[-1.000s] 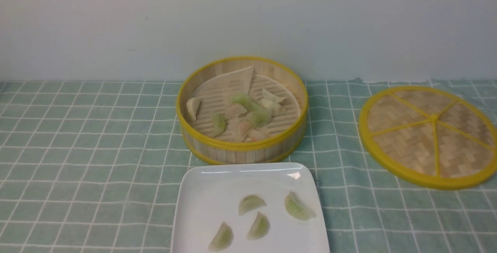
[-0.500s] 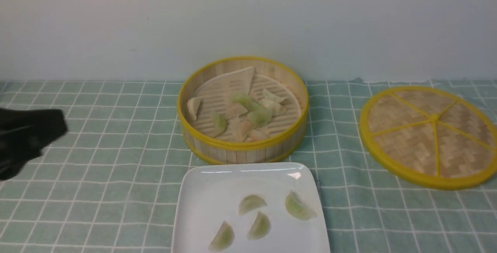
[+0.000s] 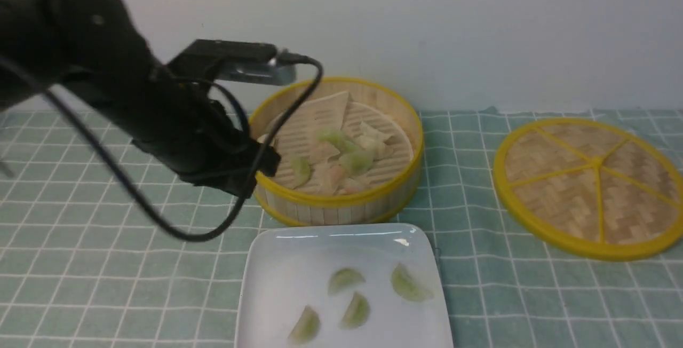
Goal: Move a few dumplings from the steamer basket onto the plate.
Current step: Use the left arm to grab a dumpling from the steamer
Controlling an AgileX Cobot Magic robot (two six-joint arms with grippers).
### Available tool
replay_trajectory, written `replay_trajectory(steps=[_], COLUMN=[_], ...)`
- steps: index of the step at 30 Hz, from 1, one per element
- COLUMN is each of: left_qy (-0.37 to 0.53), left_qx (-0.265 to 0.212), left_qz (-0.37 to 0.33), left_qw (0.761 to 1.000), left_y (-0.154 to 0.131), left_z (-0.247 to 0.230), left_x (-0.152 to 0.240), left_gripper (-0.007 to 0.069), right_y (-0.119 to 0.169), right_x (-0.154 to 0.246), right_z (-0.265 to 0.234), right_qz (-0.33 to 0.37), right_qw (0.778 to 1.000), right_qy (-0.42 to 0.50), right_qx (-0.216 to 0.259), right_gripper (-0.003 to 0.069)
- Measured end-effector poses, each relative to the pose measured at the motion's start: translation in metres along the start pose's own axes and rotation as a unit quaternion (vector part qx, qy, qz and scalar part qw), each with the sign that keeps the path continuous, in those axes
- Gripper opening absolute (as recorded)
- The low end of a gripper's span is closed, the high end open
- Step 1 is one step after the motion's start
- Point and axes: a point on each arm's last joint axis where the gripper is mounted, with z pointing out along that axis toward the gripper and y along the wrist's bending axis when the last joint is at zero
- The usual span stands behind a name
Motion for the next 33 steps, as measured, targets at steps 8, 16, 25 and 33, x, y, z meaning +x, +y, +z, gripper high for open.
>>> replay_trajectory(steps=[8, 16, 25, 33], left_qy=[0.022, 0.002, 0.007, 0.024], left_qx=[-0.047, -0.057, -0.066, -0.078], left_qz=[0.006, 0.014, -0.020, -0.032], left_qw=[0.999, 0.998, 0.998, 0.996], left_y=[0.008, 0.018, 0.027, 0.031], left_z=[0.047, 0.109, 0.157, 0.166], left_x=[-0.053, -0.094, -0.097, -0.093], left_gripper=[-0.0005, 0.0220, 0.0476, 0.0191], right_y=[-0.001, -0.002, -0.002, -0.002], right_x=[0.001, 0.000, 0.000, 0.000], right_z=[0.000, 0.000, 0.000, 0.000], right_qz=[0.002, 0.020, 0.020, 0.021], right_qw=[1.000, 1.000, 1.000, 1.000], right_qy=[0.004, 0.001, 0.001, 0.001], right_qx=[0.007, 0.009, 0.010, 0.010], right_gripper=[-0.0015, -0.0015, -0.0015, -0.0015])
